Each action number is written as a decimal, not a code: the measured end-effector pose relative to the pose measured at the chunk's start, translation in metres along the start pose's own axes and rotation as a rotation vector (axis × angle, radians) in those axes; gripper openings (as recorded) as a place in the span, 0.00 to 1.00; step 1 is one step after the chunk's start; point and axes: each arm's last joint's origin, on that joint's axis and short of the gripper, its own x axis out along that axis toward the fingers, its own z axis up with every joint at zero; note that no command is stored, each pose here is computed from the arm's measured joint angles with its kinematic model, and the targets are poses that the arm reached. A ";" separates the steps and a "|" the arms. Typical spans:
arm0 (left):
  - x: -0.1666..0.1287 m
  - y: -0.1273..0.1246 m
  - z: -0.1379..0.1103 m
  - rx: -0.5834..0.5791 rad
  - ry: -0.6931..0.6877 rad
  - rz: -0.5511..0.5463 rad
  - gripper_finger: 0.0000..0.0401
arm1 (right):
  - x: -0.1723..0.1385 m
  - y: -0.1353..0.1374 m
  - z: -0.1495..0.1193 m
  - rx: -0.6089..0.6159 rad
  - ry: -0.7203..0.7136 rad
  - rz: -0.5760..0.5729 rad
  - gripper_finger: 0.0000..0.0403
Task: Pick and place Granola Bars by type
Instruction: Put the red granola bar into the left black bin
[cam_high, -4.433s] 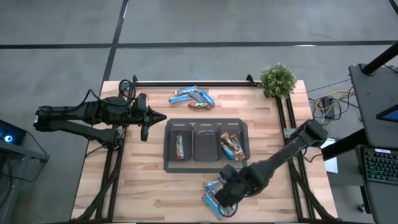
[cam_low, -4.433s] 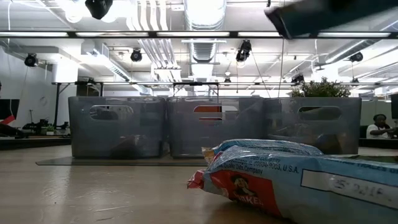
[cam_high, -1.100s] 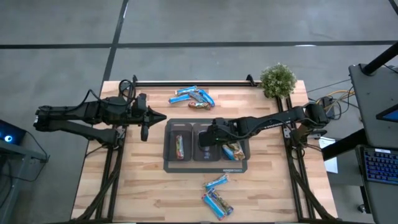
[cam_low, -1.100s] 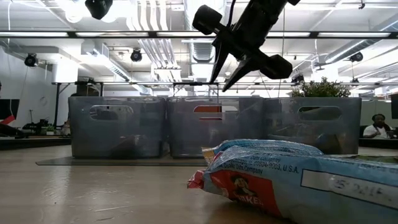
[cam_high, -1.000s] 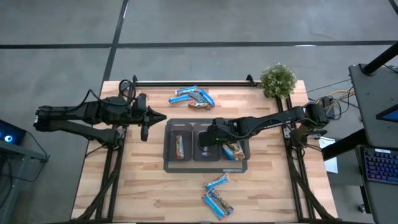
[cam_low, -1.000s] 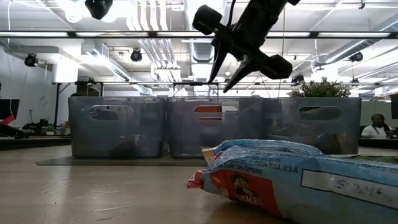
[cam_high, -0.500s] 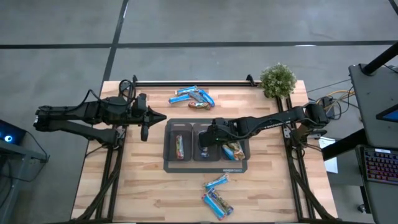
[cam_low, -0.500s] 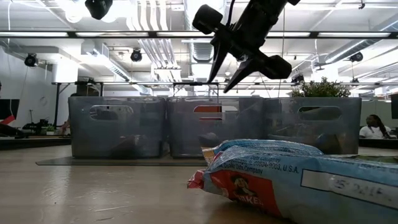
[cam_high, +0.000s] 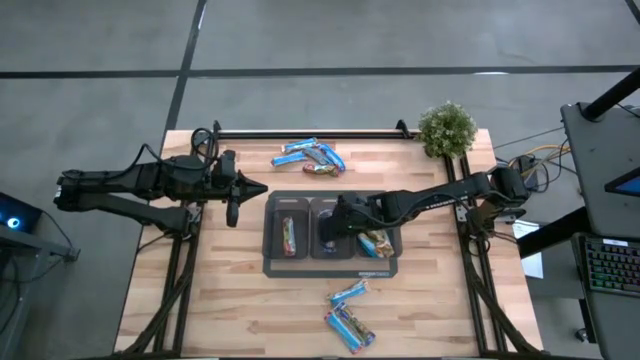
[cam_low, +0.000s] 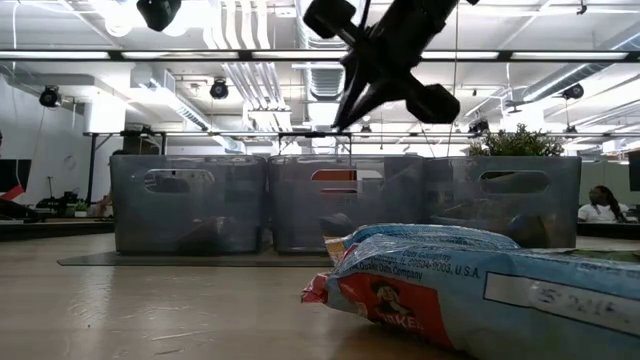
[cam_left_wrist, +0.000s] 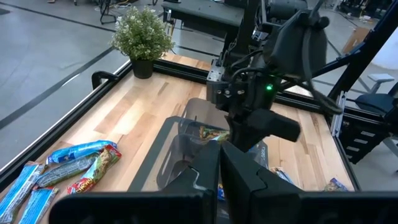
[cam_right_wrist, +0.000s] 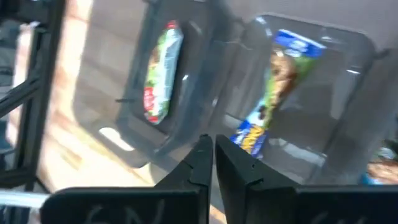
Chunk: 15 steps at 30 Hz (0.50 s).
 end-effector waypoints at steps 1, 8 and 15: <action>0.000 0.000 0.000 0.000 -0.001 0.000 0.00 | 0.000 0.002 -0.001 -0.009 0.000 0.017 0.02; 0.000 0.000 0.000 0.000 -0.002 0.000 0.00 | -0.005 0.022 -0.017 -0.141 -0.014 0.197 0.02; 0.000 0.000 0.000 0.000 -0.001 -0.001 0.00 | -0.019 0.044 -0.041 -0.290 -0.022 0.366 0.02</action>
